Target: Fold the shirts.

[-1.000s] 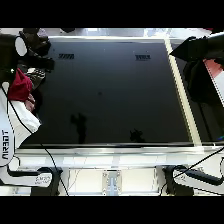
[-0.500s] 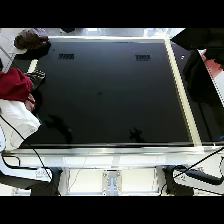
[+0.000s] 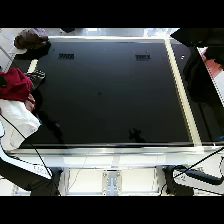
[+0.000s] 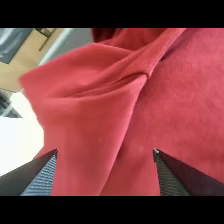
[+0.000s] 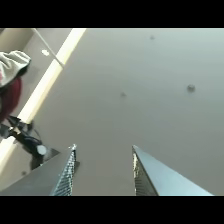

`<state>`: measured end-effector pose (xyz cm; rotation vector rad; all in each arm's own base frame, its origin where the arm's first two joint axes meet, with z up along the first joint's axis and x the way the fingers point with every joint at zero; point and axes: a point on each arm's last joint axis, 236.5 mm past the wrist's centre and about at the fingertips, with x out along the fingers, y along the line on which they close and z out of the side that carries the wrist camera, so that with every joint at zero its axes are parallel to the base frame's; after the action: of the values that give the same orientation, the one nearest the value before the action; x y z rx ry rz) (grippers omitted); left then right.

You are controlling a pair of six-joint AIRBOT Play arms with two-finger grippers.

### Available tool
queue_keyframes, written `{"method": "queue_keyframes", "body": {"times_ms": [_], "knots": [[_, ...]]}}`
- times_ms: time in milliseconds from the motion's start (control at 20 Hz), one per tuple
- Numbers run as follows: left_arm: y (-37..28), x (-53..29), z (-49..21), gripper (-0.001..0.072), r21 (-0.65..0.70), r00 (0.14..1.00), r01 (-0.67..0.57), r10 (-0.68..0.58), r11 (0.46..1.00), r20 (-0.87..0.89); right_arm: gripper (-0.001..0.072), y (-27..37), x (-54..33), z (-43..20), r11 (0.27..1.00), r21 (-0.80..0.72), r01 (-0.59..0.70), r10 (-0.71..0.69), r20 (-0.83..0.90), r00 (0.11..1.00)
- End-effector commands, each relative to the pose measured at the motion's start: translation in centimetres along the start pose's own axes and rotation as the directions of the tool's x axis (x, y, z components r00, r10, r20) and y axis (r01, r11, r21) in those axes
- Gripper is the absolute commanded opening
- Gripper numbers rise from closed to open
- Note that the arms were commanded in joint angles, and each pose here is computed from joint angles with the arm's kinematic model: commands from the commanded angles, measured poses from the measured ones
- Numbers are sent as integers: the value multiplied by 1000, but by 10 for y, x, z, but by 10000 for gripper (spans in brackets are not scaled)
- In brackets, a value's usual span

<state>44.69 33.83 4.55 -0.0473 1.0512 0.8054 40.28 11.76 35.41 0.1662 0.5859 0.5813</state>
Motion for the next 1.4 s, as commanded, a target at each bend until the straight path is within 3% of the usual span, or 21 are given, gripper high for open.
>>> {"method": "queue_keyframes", "body": {"times_ms": [0, 50, 100, 150, 450, 550, 650, 750, 850, 950, 1050, 1100, 1150, 1200, 1250, 1300, 1350], "knots": [[-2, 28, 4, 673, 42, 999, -19, 18, 999, 30, 391, 16, 0, 3, 997, 17, -69, 69, 13, 998], [-4, 29, 8, 521, 43, 999, -15, 13, 999, 47, 391, 19, -1, 4, 997, 19, -81, 81, 16, 997], [-4, 29, 12, 232, 44, 998, -12, 9, 999, 64, 391, 20, -1, 4, 996, 19, -84, 84, 17, 996], [-4, 26, 17, 30, 43, 997, -12, 8, 999, 82, 391, 20, -1, 4, 996, 19, -84, 84, 17, 996], [-5, -85, 68, 12, 20, 955, 37, -41, 999, 293, 391, 28, -1, 5, 993, 24, -117, 116, 21, 993], [-13, -159, 85, 12, 3, 907, 122, -112, 993, 405, 391, 34, -3, 6, 989, 28, -146, 145, 27, 989], [-33, -239, 89, 12, -6, 830, 294, -252, 956, 498, 390, 38, -4, 7, 987, 28, -160, 159, 30, 987], [-74, -325, 78, 11, 23, 689, 554, -474, 832, 548, 390, 40, -6, 7, 987, 24, -161, 161, 32, 987], [-128, -412, 43, 11, 190, 484, 750, -722, 633, 494, 390, 45, -12, 8, 987, 14, -161, 160, 42, 986], [-180, -484, -23, 11, 427, 282, 819, -917, 383, 281, 391, 51, -22, 11, 988, -4, -157, 157, 58, 986], [-212, -522, -102, 12, 561, 185, 814, -983, 149, -8, 390, 58, -34, 13, 989, -31, -145, 147, 79, 986], [-221, -525, -132, 36, 584, 197, 806, -974, 94, -116, 391, 60, -40, 14, 990, -47, -131, 135, 90, 987], [-225, -526, -145, 235, 606, 217, 791, -964, 81, -154, 390, 60, -44, 15, 992, -58, -112, 117, 98, 988], [-228, -524, -147, 592, 631, 244, 769, -959, 99, -147, 391, 58, -49, 15, 994, -68, -86, 93, 104, 990], [-229, -522, -142, 716, 648, 265, 750, -957, 130, -115, 391, 54, -52, 14, 996, -76, -56, 64, 106, 992], [-228, -514, -132, 716, 660, 297, 730, -952, 176, -74, 391, 48, -56, 13, 996, -83, -16, 25, 108, 994], [-224, -497, -119, 716, 676, 363, 692, -932, 255, -21, 391, 37, -58, 12, 995, -90, 38, -28, 106, 994]]}}
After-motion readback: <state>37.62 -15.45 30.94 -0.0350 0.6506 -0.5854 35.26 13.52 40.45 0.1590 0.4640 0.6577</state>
